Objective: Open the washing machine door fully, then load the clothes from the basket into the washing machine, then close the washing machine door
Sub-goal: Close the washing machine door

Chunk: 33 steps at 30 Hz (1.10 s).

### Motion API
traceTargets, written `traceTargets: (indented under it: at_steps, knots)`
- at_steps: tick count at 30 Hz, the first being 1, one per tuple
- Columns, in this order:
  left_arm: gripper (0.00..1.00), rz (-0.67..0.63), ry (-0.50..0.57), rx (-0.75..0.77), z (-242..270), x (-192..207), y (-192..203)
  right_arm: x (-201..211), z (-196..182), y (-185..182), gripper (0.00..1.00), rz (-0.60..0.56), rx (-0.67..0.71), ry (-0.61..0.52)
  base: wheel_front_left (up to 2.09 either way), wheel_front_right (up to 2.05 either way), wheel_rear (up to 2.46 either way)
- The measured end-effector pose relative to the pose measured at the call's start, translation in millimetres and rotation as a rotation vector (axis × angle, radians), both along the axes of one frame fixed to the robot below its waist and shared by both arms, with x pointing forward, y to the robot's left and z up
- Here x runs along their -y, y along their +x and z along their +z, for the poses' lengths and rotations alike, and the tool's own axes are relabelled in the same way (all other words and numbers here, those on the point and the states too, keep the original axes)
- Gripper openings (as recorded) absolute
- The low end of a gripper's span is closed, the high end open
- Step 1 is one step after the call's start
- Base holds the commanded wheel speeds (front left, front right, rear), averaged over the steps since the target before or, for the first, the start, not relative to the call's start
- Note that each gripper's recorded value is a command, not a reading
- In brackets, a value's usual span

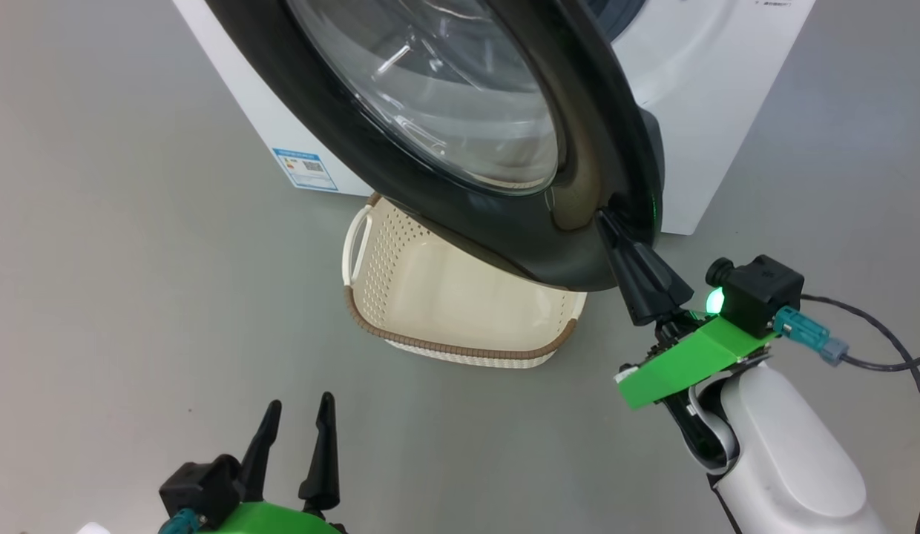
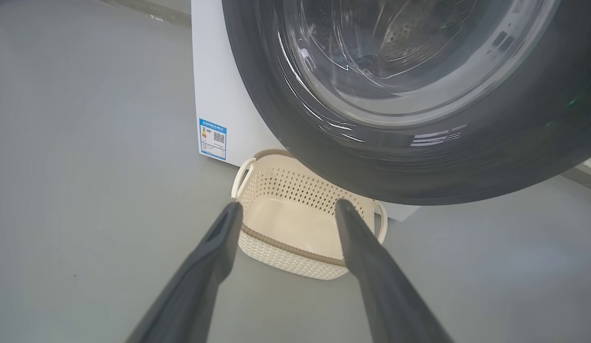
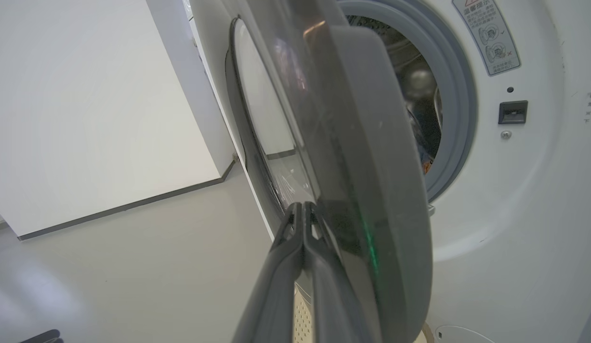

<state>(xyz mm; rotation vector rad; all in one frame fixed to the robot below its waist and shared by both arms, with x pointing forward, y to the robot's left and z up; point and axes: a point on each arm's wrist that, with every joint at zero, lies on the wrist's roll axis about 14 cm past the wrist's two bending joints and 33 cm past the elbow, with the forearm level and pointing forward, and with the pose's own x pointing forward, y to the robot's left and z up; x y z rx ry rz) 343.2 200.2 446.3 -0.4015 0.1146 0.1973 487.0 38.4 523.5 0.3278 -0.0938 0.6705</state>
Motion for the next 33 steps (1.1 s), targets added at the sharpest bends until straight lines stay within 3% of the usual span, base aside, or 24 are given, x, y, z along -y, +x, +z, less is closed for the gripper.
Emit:
traceTargets:
  at_steps: [15, 33]
  knots:
    - [1.00, 0.011, -0.013, -0.023, -7.0, -1.6, 1.7, 2.0, 9.6, 26.1, 0.00, -0.009, 0.050, -0.004, 0.00, 0.00, 0.00]
    - [1.00, -0.011, -0.005, -0.070, -21.7, 5.5, 16.3, 12.4, 11.6, 84.1, 0.00, -0.038, 0.140, -0.047, 0.00, 0.00, 0.00]
